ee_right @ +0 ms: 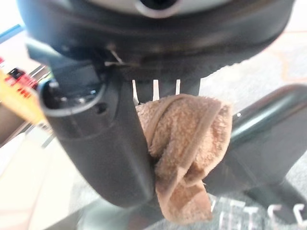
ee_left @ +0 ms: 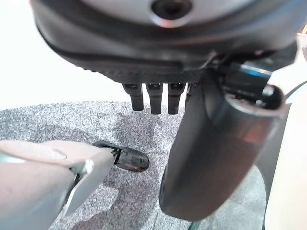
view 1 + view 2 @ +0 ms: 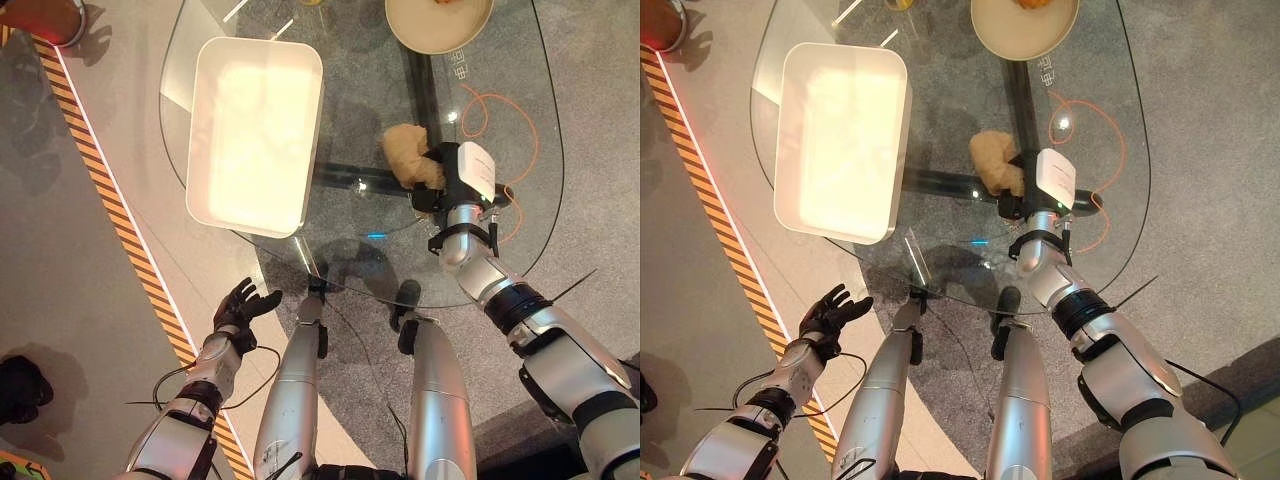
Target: Wipe the table with a cloth and put it in the basket.
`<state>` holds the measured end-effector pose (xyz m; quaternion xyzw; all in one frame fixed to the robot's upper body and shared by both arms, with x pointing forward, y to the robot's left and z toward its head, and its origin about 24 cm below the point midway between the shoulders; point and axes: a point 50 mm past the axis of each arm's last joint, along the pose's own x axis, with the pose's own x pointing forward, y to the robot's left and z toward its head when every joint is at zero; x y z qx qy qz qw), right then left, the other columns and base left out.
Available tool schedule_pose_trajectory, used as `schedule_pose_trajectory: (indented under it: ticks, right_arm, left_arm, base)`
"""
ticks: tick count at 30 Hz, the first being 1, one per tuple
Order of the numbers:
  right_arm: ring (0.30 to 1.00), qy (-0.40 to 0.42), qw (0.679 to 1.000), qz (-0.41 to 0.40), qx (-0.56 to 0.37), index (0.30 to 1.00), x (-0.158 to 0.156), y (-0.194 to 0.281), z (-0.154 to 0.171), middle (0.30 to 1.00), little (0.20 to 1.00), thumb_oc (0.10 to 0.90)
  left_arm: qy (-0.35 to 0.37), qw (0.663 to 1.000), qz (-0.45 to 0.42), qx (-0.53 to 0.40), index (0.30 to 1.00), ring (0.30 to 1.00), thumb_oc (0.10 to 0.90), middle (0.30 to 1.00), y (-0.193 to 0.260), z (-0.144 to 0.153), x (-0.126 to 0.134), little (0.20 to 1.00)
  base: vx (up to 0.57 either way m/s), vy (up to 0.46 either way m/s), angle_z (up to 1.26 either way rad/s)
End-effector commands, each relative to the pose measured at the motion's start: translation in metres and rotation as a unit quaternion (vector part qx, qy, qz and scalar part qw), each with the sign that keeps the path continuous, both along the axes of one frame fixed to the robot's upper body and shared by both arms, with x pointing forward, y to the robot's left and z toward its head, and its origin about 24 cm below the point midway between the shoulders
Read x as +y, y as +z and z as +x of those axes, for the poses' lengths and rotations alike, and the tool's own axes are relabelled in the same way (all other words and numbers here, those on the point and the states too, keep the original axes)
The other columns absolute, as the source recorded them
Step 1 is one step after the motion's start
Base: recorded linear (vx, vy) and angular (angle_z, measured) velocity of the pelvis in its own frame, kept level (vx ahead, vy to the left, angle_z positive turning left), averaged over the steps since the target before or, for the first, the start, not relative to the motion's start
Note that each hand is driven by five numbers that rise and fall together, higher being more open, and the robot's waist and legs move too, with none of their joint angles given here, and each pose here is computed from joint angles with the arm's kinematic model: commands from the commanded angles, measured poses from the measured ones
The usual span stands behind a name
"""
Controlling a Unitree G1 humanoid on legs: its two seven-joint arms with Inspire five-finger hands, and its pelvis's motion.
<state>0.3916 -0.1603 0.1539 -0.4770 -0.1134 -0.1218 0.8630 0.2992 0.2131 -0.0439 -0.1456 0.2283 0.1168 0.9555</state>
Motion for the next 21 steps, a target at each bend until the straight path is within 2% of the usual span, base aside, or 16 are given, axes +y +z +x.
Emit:
schedule_pose_trajectory:
  ticks: [1,10,21]
  right_arm:
    - [0.300,0.101,0.989,-0.036,-0.101,0.300,0.045,0.055,-0.002,0.300,0.200,0.100]
    - [0.300,0.152,0.983,-0.066,-0.077,0.300,0.065,0.041,-0.010,0.300,0.200,0.100]
    - [0.300,0.168,0.981,-0.075,-0.059,0.300,0.071,0.028,-0.015,0.300,0.200,0.100]
  left_arm:
    - [0.020,1.000,0.006,0.000,0.900,0.900,0.800,0.900,-0.005,-0.007,0.003,0.900]
    - [0.017,1.000,0.006,0.000,0.900,0.900,0.800,0.900,-0.006,-0.008,-0.001,0.900]
    - [0.021,1.000,0.004,0.001,0.900,0.900,0.800,0.900,-0.009,-0.010,-0.002,0.900]
  base:
    - [0.00,0.000,0.00]
    - [0.00,0.000,0.00]
    - [0.00,0.000,0.00]
